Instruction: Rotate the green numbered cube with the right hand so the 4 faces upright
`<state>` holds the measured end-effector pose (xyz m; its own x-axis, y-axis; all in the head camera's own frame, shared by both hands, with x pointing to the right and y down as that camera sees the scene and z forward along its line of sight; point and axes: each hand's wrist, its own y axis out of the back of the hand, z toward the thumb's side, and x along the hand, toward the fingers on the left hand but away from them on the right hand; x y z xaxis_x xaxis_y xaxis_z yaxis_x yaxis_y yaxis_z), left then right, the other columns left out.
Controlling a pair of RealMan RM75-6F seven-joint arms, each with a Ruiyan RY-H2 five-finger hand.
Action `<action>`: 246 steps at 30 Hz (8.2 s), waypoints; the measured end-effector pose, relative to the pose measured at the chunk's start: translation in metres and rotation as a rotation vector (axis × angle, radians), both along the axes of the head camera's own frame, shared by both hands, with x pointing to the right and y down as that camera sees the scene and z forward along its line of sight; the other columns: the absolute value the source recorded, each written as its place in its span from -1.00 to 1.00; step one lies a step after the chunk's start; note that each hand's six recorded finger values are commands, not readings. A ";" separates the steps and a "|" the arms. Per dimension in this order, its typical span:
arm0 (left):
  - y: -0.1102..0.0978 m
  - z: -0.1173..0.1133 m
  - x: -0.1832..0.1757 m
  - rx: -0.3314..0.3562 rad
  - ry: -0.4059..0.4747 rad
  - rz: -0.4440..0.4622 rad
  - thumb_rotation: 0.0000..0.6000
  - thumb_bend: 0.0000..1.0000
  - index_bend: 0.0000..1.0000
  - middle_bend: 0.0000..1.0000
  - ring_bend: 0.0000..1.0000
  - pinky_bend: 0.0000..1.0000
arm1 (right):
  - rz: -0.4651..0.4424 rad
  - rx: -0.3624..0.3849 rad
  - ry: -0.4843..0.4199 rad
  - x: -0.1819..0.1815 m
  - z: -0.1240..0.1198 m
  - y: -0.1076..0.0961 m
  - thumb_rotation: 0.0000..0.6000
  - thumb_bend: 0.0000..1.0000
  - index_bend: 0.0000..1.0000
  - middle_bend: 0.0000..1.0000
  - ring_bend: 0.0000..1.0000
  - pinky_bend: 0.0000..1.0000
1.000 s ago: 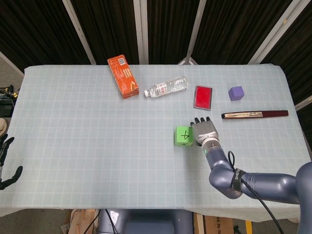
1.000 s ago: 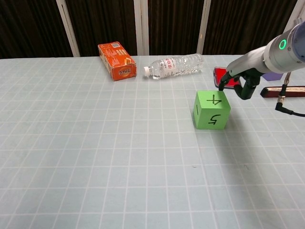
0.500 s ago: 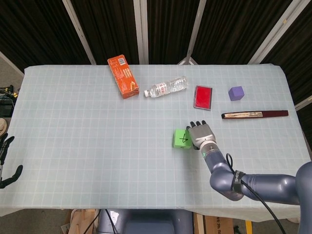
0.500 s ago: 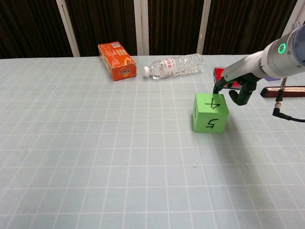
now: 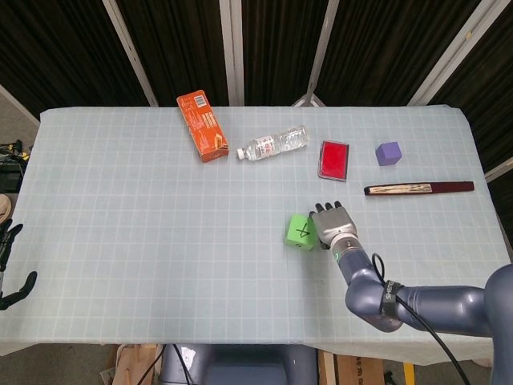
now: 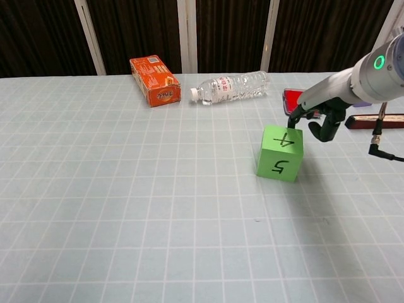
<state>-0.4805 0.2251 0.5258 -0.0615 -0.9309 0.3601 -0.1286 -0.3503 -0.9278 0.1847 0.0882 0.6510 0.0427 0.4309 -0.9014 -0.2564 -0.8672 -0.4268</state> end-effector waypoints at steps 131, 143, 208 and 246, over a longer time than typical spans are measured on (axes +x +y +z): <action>-0.001 0.001 0.003 0.004 0.018 0.003 1.00 -0.12 -0.83 -1.00 -1.00 -0.93 | 0.149 -0.560 -0.535 -0.097 -0.036 0.072 1.00 0.78 -0.63 -0.77 -0.58 -0.77; 0.000 0.001 0.003 0.006 0.019 0.004 1.00 -0.12 -0.83 -1.00 -1.00 -0.93 | 0.197 -0.544 -0.558 -0.099 -0.029 0.070 1.00 0.78 -0.63 -0.77 -0.58 -0.74; 0.002 0.000 0.008 0.009 0.029 0.020 1.00 -0.12 -0.83 -1.00 -1.00 -0.92 | 0.282 -0.301 -0.507 0.003 -0.069 0.020 1.00 0.78 -0.63 -0.77 -0.57 -0.75; 0.007 0.000 0.028 0.039 0.058 0.131 1.00 -0.12 -0.83 -1.00 -1.00 -0.93 | 0.059 0.815 -0.232 0.221 -0.120 0.148 1.00 0.55 -0.76 -0.81 -0.89 -1.00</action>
<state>-0.4522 0.2321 0.5261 0.0812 -0.9430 0.3229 -0.1382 -0.3315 -0.9333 0.4057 0.2365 0.5312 0.1453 0.9492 -0.2791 -0.0488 -0.2749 -0.9602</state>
